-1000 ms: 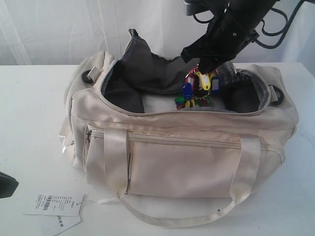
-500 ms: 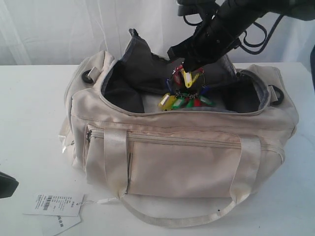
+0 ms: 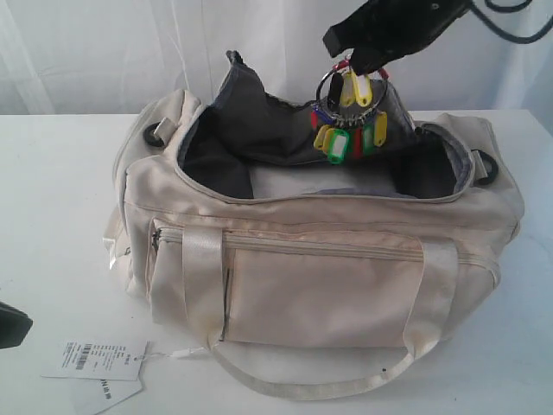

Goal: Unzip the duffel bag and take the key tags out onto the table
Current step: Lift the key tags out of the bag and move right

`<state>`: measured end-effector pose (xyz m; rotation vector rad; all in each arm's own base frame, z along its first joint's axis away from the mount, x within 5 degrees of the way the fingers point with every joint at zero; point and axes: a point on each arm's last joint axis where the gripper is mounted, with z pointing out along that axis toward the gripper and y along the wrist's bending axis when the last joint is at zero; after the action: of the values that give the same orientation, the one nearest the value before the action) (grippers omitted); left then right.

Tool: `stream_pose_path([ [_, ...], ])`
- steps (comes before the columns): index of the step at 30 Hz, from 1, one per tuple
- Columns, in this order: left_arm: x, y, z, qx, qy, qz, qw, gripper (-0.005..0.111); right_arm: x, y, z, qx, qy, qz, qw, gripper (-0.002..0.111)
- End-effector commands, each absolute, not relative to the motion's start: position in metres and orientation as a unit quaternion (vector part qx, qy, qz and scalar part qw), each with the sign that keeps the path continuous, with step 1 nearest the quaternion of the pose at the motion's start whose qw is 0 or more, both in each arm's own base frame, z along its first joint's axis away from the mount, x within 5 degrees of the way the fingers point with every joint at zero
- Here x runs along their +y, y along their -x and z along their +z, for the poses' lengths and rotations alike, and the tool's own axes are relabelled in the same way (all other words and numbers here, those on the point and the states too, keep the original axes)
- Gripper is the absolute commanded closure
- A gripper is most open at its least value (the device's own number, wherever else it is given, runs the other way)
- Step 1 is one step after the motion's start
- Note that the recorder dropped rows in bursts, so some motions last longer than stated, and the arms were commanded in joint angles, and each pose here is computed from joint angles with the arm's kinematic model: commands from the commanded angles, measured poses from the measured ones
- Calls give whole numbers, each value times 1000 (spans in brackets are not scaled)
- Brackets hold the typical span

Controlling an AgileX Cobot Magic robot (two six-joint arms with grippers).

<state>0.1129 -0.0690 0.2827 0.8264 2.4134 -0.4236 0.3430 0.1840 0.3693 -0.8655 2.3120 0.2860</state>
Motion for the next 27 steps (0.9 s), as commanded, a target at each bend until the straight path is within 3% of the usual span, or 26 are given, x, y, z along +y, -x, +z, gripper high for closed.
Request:
stream_pose_path([
  [1, -70, -110, 283, 897, -305, -168, 271, 107, 168, -317, 392, 873, 341, 94, 335, 108],
  [15, -70, -110, 283, 897, -305, -168, 271, 107, 139, -221, 421, 832, 368, 180, 376, 108],
  [27, -70, -110, 283, 897, -305, -168, 271, 107, 116, -162, 392, 833, 374, 210, 349, 108],
])
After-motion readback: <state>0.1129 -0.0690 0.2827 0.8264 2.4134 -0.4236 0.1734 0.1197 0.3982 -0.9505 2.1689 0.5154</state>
